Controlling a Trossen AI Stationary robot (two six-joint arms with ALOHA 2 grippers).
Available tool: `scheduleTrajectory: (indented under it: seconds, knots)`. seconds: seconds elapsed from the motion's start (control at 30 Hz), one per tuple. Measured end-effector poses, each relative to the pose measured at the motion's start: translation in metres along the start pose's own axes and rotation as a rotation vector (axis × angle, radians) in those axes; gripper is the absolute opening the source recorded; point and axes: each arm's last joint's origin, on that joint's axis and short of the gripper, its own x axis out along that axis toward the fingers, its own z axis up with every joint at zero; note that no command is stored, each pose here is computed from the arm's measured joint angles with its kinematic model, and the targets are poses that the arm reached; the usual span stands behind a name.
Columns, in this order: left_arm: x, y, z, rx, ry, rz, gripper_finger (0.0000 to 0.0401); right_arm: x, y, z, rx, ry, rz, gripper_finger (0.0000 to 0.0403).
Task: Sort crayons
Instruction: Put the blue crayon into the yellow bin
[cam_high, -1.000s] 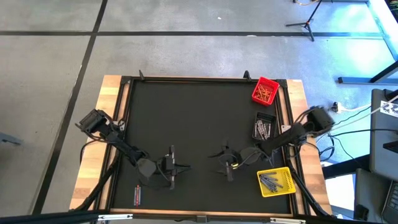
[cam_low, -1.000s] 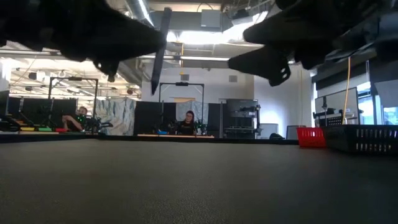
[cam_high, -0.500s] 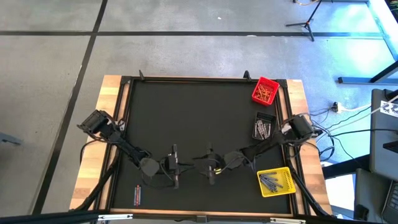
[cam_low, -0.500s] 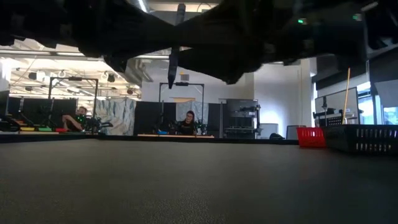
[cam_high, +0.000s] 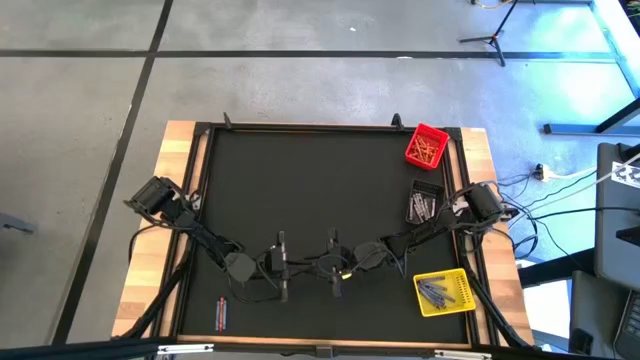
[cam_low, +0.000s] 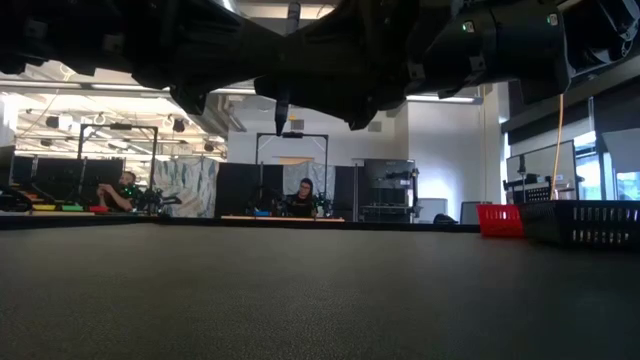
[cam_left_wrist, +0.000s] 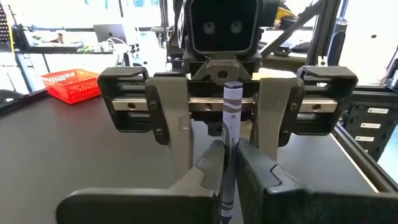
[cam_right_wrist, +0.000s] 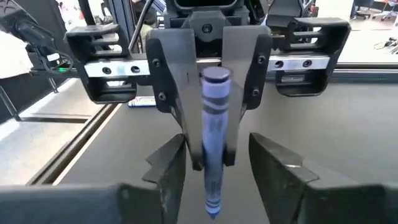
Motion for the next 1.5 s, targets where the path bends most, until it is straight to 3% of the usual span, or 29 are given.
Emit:
scheduleTrajectory:
  seconds: [0.3, 0.43, 0.7, 0.97, 1.13, 1.3, 1.5]
  knots:
    - [0.0, 0.0, 0.0, -0.004, -0.004, 0.007, 0.0014, 0.0, -0.002, -0.002, -0.044, 0.014, -0.001, 0.0048]
    - [0.0, 0.0, 0.0, -0.003, -0.004, 0.007, 0.0014, 0.001, -0.004, -0.002, -0.055, 0.022, -0.002, 0.0017]
    - [-0.001, -0.001, -0.002, -0.011, 0.018, -0.015, 0.0019, 0.001, -0.005, -0.005, -0.101, 0.052, 0.002, 0.0024]
    - [-0.003, -0.004, -0.002, -0.015, 0.022, -0.049, 0.01, -0.007, 0.0, -0.006, -0.135, 0.175, 0.005, 0.002]
    - [-0.008, -0.01, -0.003, 0.011, 0.029, -0.072, 0.0132, -0.033, 0.008, 0.015, -0.172, 0.307, -0.069, 0.0026]
    - [-0.011, -0.012, -0.004, 0.055, 0.025, -0.049, 0.0135, -0.068, 0.003, 0.042, -0.171, 0.434, -0.142, 0.0014]
    - [-0.01, -0.011, -0.005, 0.058, 0.035, -0.016, 0.0135, -0.114, -0.014, 0.063, -0.124, 0.575, -0.298, 0.0026]
